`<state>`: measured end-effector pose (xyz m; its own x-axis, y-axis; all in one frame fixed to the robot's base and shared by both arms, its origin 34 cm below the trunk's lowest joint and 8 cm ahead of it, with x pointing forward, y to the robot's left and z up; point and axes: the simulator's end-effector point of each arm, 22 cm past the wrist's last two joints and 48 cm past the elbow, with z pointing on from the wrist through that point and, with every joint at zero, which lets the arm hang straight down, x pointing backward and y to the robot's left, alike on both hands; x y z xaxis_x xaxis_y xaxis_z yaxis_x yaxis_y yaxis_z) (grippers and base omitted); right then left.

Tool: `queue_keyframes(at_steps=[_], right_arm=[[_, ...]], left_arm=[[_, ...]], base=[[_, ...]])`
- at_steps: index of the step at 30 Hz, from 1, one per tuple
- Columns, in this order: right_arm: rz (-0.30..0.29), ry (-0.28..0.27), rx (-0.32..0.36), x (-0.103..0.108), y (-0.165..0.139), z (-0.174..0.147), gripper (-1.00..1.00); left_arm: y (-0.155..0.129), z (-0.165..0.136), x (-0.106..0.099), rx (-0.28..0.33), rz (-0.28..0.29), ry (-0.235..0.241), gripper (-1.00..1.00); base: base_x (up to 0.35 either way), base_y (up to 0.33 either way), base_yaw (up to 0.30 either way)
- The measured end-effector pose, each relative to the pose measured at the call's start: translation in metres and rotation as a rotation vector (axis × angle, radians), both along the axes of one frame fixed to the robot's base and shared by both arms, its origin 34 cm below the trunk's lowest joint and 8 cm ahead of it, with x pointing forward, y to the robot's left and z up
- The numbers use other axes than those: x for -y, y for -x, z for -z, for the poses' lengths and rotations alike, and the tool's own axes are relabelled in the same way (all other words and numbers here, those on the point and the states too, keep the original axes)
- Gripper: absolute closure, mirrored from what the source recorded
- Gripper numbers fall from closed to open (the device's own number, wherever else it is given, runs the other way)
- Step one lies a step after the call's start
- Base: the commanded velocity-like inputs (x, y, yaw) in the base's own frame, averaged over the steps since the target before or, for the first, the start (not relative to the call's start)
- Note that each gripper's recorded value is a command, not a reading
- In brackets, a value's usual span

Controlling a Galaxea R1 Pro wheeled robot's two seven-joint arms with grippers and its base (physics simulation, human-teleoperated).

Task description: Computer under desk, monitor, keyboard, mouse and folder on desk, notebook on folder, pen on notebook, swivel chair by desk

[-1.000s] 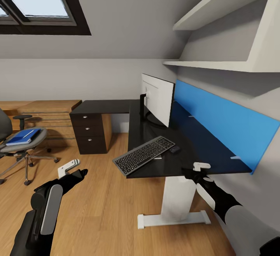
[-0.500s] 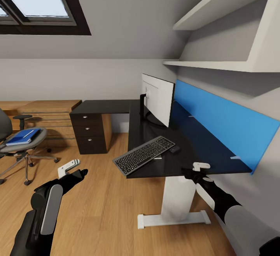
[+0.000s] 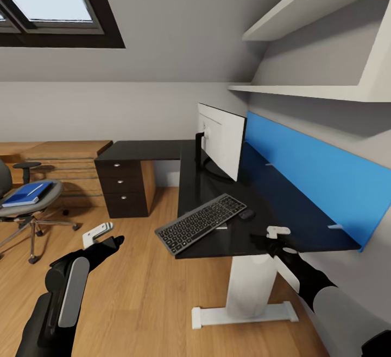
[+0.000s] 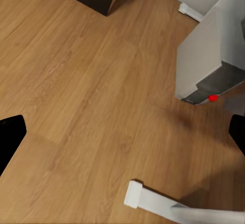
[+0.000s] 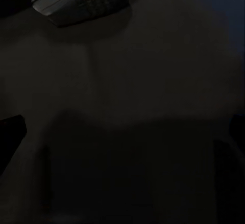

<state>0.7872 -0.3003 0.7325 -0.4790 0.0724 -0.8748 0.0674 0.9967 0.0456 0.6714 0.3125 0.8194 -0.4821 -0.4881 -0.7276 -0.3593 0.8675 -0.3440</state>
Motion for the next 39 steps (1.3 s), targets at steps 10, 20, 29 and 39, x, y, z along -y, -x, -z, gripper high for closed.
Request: queue_keyframes(at_steps=[10, 20, 29, 39], right_arm=[[-0.002, 0.000, -0.001, -0.0009, 0.0001, 0.0005, -1.00], [-0.003, 0.000, -0.001, -0.0016, 0.0003, 0.0006, -1.00], [-0.006, 0.001, -0.003, -0.0030, 0.0003, 0.0011, -1.00], [-0.006, 0.002, -0.003, -0.0030, 0.0004, 0.0010, -1.00]], left_arm=[[0.0001, 0.0015, 0.0005, -0.004, 0.001, 0.000, -1.00], [0.0001, 0.0013, 0.0004, -0.003, 0.000, -0.002, -1.00], [0.0001, 0.0016, 0.0006, -0.004, 0.001, -0.001, -1.00], [-0.0004, 0.0032, 0.0048, -0.008, 0.011, -0.001, -1.00]], base=[[0.098, 0.000, 0.000], [0.046, 0.000, 0.000], [0.059, 0.000, 0.000], [0.094, 0.008, 0.000]])
